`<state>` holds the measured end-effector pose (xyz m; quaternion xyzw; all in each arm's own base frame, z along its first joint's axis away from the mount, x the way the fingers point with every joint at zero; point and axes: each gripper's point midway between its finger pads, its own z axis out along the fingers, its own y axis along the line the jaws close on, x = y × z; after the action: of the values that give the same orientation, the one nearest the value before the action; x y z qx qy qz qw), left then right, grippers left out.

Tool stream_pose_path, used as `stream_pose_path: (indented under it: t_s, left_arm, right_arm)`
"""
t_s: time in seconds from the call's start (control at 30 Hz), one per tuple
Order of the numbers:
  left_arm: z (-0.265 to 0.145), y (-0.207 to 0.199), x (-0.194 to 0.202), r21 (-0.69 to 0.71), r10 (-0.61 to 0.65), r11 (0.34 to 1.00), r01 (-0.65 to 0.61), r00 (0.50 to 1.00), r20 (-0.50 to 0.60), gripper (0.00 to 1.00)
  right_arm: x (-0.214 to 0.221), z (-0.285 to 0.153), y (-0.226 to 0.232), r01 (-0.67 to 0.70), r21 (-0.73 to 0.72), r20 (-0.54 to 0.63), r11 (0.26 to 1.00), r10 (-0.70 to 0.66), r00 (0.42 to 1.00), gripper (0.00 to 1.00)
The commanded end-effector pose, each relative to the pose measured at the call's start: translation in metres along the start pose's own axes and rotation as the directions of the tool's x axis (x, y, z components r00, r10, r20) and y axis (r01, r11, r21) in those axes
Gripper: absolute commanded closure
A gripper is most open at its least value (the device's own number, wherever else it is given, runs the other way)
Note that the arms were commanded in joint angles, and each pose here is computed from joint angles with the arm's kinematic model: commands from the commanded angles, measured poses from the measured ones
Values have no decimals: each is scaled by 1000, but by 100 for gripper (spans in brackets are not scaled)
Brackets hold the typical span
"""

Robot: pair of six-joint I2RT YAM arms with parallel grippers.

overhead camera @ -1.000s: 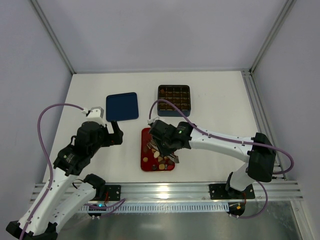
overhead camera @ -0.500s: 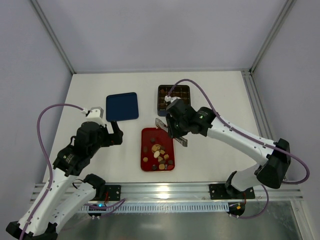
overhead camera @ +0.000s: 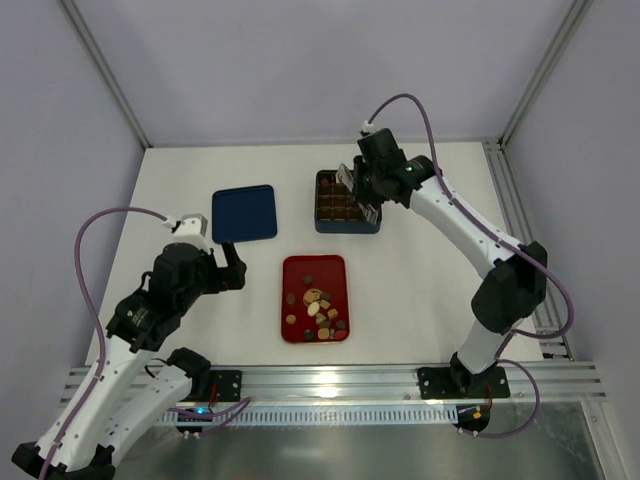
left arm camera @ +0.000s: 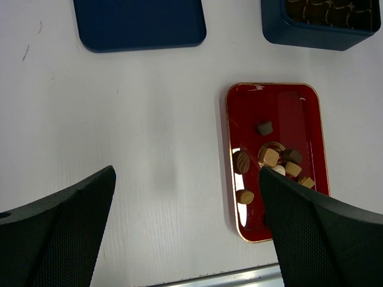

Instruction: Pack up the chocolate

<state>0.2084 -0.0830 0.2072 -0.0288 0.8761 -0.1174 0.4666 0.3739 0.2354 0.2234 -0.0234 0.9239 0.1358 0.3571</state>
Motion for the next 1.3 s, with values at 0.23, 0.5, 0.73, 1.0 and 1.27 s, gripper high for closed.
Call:
stream_pose_path:
  t_s: [0.23, 0.5, 0.73, 1.0, 1.27]
  left_arm:
    - [3, 0, -4, -12, -9, 1000, 9, 1000, 17, 0]
    - [3, 1, -4, -16, -7, 1000, 7, 1000, 14, 0]
    - [3, 1, -4, -17, -7, 1000, 7, 1000, 15, 0]
    - [3, 1, -4, -16, -9, 1000, 9, 1000, 14, 0]
    - [3, 0, -4, -13, -9, 1000, 9, 1000, 16, 0]
  right_arm:
    - [-50, 56, -7, -12, 65, 59, 998, 8, 998, 74]
    - [-38, 80, -15, -15, 94, 16, 995, 14, 1000, 74]
    - [-30, 91, -17, -11, 100, -8, 995, 12, 1000, 73]
    - [-31, 91, -16, -10, 95, -5, 995, 11, 1000, 61]
    - [-43, 75, -12, -13, 84, 15, 996, 12, 1000, 59]
